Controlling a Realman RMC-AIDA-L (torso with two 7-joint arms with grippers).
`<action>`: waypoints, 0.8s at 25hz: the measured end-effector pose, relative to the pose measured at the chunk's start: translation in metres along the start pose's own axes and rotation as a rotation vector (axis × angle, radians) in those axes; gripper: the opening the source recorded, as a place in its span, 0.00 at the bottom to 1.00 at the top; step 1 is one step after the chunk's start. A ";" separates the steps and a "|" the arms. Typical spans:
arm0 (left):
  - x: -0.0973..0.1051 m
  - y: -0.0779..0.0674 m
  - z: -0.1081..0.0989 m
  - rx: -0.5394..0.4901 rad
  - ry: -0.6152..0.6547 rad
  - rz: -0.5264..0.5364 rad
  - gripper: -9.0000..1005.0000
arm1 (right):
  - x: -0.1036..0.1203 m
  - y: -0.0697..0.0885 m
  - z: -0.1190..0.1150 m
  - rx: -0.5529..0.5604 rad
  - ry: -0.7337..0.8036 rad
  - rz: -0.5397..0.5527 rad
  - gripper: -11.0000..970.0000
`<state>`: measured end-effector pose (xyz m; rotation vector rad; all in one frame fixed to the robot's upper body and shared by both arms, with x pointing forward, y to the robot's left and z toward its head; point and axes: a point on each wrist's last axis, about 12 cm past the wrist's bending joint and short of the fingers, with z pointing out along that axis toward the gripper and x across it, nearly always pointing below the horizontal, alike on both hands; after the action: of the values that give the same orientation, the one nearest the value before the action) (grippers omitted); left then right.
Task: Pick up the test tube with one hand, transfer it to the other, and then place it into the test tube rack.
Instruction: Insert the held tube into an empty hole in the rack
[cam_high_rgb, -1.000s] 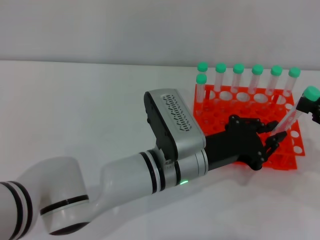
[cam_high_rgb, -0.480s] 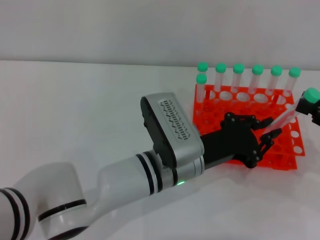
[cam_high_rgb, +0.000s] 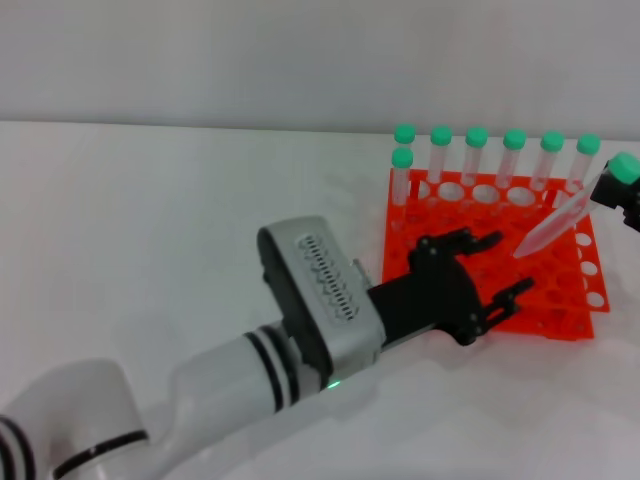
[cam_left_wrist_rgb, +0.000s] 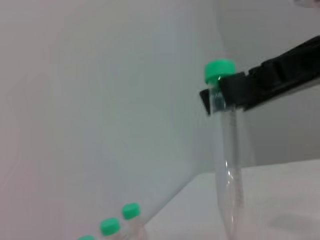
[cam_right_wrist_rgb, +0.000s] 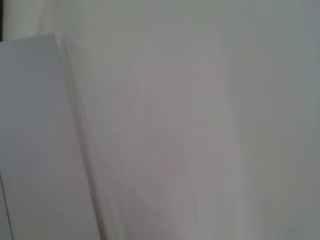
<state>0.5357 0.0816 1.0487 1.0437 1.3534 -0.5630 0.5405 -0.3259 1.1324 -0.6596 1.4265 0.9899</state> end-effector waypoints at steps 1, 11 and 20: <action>0.003 0.000 -0.005 -0.023 -0.002 -0.004 0.35 | -0.001 -0.001 0.000 0.005 -0.004 -0.003 0.21; 0.025 0.002 -0.080 -0.385 -0.149 -0.204 0.82 | -0.013 -0.015 0.040 0.044 -0.023 -0.067 0.21; 0.063 0.015 -0.160 -0.861 -0.151 -0.494 0.83 | -0.010 -0.026 0.124 0.044 0.180 -0.231 0.21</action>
<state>0.4788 0.2396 1.0096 -0.0350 1.5047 -0.3364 0.6248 -0.2327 1.1480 -0.8773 1.4854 0.7306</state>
